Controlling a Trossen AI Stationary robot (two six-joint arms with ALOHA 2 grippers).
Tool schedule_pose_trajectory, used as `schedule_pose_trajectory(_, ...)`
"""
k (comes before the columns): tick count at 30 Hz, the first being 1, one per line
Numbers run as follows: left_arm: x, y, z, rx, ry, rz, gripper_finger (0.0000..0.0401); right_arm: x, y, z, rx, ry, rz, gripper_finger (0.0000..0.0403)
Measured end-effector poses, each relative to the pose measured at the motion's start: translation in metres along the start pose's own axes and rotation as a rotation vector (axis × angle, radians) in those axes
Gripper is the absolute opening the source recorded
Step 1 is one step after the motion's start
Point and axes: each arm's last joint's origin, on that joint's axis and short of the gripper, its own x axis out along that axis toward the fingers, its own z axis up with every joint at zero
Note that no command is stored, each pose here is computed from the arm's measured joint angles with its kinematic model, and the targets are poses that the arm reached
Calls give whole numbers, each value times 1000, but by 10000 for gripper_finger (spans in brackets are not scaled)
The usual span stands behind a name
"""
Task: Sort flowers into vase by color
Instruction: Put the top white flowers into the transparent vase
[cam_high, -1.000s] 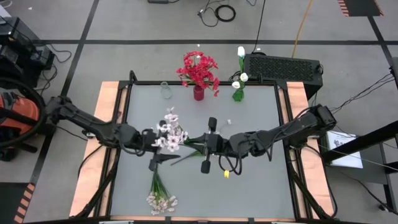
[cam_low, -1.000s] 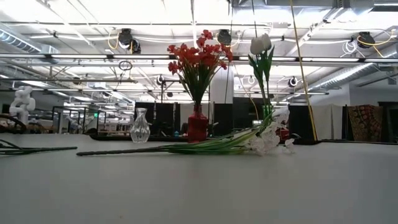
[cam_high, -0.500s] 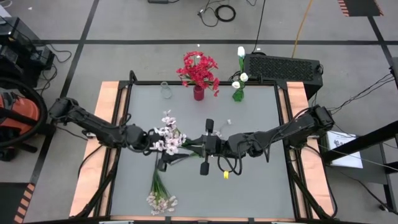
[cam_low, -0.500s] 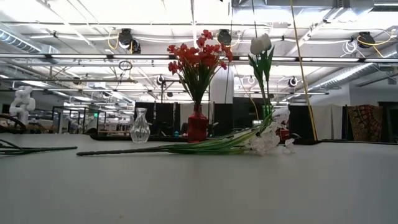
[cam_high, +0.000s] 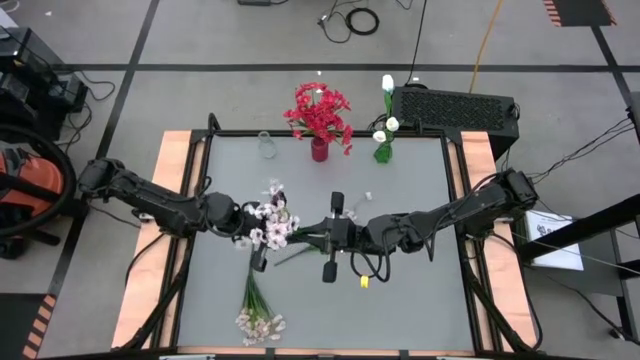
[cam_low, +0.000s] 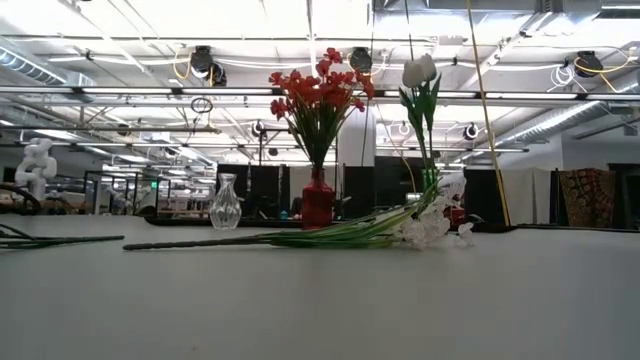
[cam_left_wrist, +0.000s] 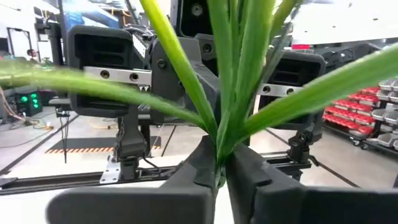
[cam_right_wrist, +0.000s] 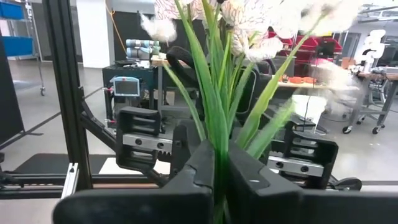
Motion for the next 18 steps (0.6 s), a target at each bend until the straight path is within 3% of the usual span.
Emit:
schedule_pose_trajectory(8,-8,7,4,9,47,-25,22,-4,-2,-1,62,60,-11,63)
schedule_pose_trajectory(18,-61,23,43,85,85,81,13,-26,-12,2,22,245,-98,172)
